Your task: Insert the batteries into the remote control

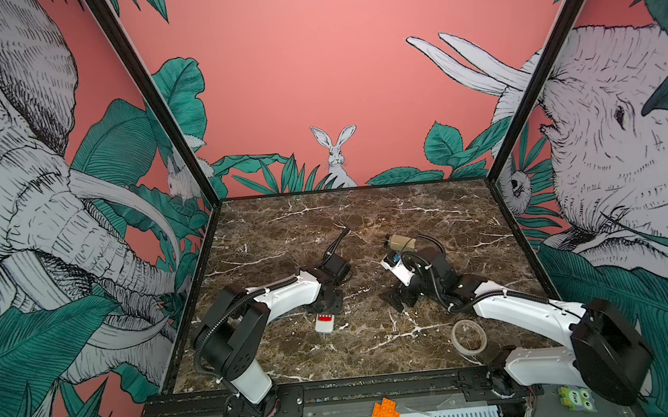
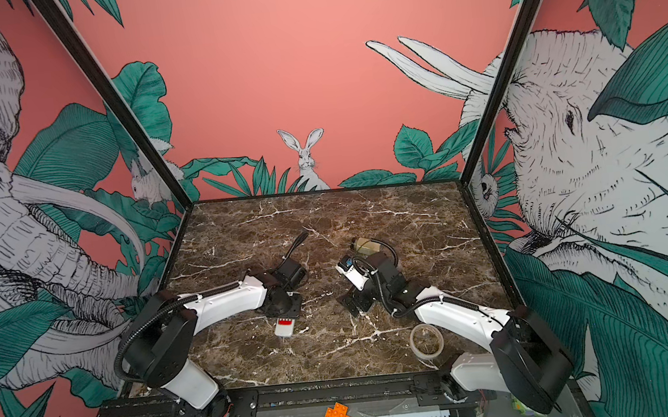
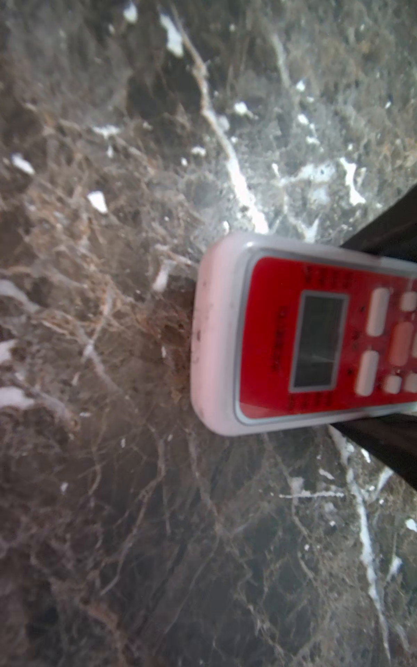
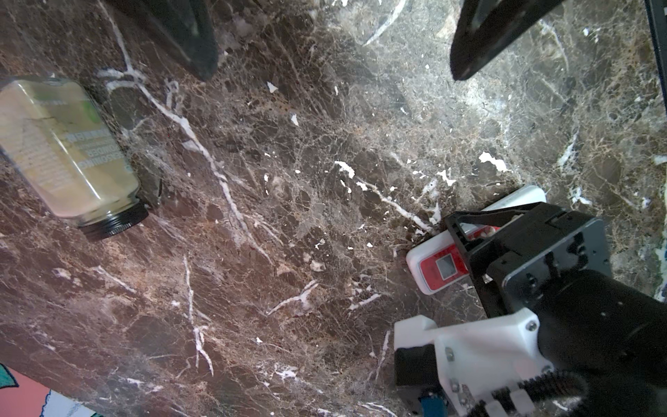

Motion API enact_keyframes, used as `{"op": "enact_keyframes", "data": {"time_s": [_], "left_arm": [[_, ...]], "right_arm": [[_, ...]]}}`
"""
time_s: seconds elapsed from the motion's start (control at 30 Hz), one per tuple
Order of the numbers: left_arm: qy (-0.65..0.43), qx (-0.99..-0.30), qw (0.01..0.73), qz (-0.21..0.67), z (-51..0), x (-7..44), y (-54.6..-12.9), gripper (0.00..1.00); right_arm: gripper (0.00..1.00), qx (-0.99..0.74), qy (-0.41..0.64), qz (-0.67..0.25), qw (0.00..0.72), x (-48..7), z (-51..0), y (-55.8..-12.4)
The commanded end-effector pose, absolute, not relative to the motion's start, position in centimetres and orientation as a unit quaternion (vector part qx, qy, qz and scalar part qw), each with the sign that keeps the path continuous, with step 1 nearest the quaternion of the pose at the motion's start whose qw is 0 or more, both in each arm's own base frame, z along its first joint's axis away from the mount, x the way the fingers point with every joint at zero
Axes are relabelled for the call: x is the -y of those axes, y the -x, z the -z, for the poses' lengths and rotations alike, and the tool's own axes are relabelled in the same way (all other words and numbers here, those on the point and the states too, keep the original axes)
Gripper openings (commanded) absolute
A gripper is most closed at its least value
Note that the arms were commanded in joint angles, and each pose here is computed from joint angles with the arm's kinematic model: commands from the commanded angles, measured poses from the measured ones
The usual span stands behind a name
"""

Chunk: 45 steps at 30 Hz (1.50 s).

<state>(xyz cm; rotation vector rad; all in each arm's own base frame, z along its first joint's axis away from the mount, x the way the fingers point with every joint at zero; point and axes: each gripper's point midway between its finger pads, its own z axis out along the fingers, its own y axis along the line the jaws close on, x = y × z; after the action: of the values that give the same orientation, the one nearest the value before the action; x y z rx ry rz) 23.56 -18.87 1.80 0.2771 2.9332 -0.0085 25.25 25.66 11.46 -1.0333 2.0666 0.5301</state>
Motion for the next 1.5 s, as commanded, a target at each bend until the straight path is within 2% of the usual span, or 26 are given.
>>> {"op": "enact_keyframes", "data": {"time_s": [0.0, 0.23, 0.4, 0.53, 0.67, 0.83, 1.0, 1.07, 1.2, 1.27, 1.47], "left_arm": [[-0.084, -0.992, 0.089, -0.012, -0.8, 18.4, -23.5, 0.04], [-0.081, -0.993, 0.087, -0.013, -0.4, 18.5, -23.6, 0.07], [-0.081, -0.993, 0.087, -0.012, -0.4, 18.6, -23.6, 0.12], [-0.080, -0.993, 0.088, -0.011, -0.4, 18.5, -23.6, 0.20], [-0.074, -0.993, 0.092, -0.003, -0.4, 18.7, -23.6, 0.31], [-0.070, -0.992, 0.101, 0.005, -0.7, 18.8, -23.7, 0.41], [-0.072, -0.991, 0.109, 0.011, -1.4, 18.9, -24.0, 0.56], [-0.074, -0.991, 0.112, 0.012, -1.8, 18.8, -24.2, 0.63], [-0.074, -0.989, 0.126, 0.021, -2.9, 18.4, -24.4, 0.89], [-0.076, -0.988, 0.135, 0.024, -3.7, 18.2, -24.4, 0.97], [-0.080, -0.976, 0.201, 0.008, -7.8, 15.6, -25.8, 0.99]], "right_arm": [[0.99, -0.802, 0.411, -0.206, 0.383, -25.7, -11.2, -25.1], [1.00, -0.802, 0.411, -0.203, 0.383, -25.6, -11.1, -25.1], [0.99, -0.802, 0.411, -0.201, 0.384, -25.5, -11.1, -25.2], [0.99, -0.802, 0.410, -0.201, 0.385, -25.5, -11.2, -25.2], [0.99, -0.802, 0.411, -0.198, 0.386, -25.4, -11.0, -25.2], [1.00, -0.803, 0.410, -0.195, 0.386, -25.4, -10.8, -25.3], [0.99, -0.807, 0.403, -0.187, 0.390, -25.1, -10.7, -25.7], [0.99, -0.807, 0.401, -0.183, 0.393, -25.0, -10.9, -25.7], [0.99, -0.808, 0.394, -0.172, 0.403, -24.6, -11.5, -26.0], [1.00, -0.809, 0.390, -0.163, 0.408, -24.2, -11.8, -26.2], [0.99, -0.814, 0.371, -0.128, 0.428, -22.6, -12.9, -26.7]]}}
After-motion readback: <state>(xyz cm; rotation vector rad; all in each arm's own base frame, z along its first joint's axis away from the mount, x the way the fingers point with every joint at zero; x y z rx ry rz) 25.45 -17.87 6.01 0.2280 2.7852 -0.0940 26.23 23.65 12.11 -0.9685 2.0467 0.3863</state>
